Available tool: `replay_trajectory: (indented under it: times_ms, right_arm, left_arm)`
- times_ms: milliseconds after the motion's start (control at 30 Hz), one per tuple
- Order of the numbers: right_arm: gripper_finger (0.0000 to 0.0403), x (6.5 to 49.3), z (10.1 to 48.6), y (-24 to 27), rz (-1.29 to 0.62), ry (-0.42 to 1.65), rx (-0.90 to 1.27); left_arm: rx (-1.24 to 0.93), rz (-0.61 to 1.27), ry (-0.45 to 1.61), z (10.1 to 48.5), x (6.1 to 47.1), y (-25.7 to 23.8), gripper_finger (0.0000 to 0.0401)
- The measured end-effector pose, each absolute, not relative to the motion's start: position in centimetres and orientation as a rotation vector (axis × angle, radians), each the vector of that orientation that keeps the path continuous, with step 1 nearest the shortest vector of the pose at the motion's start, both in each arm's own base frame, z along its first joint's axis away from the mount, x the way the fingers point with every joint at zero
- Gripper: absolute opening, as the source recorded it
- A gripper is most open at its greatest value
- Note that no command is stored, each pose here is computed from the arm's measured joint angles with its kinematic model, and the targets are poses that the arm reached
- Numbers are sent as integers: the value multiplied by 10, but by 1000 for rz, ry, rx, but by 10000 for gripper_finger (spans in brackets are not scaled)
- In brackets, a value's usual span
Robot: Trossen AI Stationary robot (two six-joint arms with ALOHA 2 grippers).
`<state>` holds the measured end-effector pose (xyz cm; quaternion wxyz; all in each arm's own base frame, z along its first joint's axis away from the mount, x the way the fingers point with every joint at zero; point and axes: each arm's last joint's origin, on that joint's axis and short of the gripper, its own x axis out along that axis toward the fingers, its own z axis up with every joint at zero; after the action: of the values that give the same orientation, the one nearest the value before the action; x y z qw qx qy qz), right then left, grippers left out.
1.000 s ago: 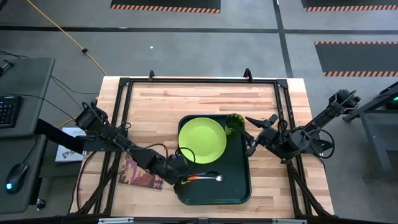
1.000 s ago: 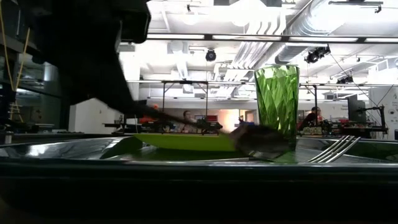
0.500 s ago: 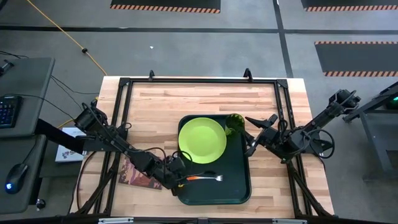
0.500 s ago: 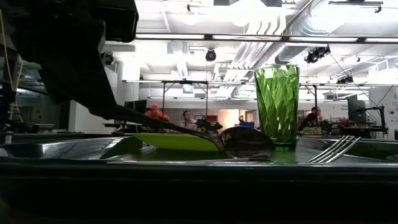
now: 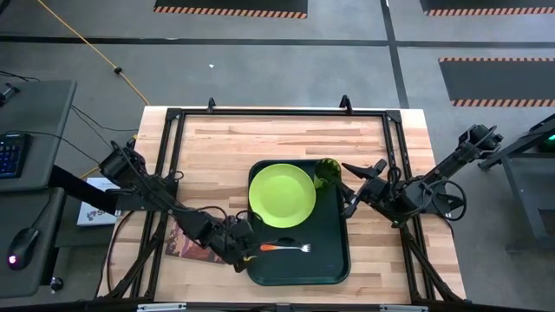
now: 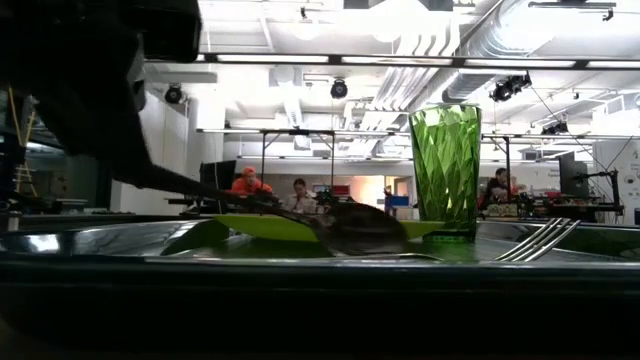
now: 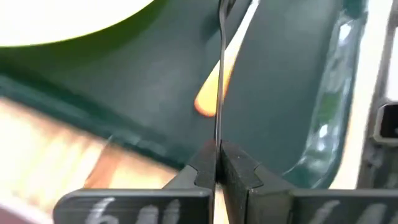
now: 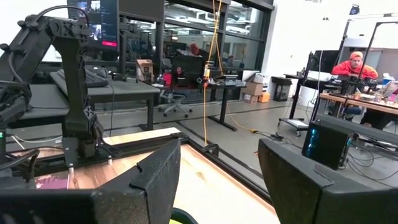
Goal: Pick and place plate/cup/fork/spoon on tray
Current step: Put the black spoon on the black serving tray in between the green plate and orange fork
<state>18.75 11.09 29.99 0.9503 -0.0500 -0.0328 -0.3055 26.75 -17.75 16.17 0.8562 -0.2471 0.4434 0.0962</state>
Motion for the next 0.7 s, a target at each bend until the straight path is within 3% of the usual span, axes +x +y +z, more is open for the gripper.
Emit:
replay_trajectory:
  times_ms: [700]
  right_arm:
    - [209, 188, 300, 111, -615, -69, -97]
  left_arm:
    - [-588, 179, 1009, 169, 252, -186, 0]
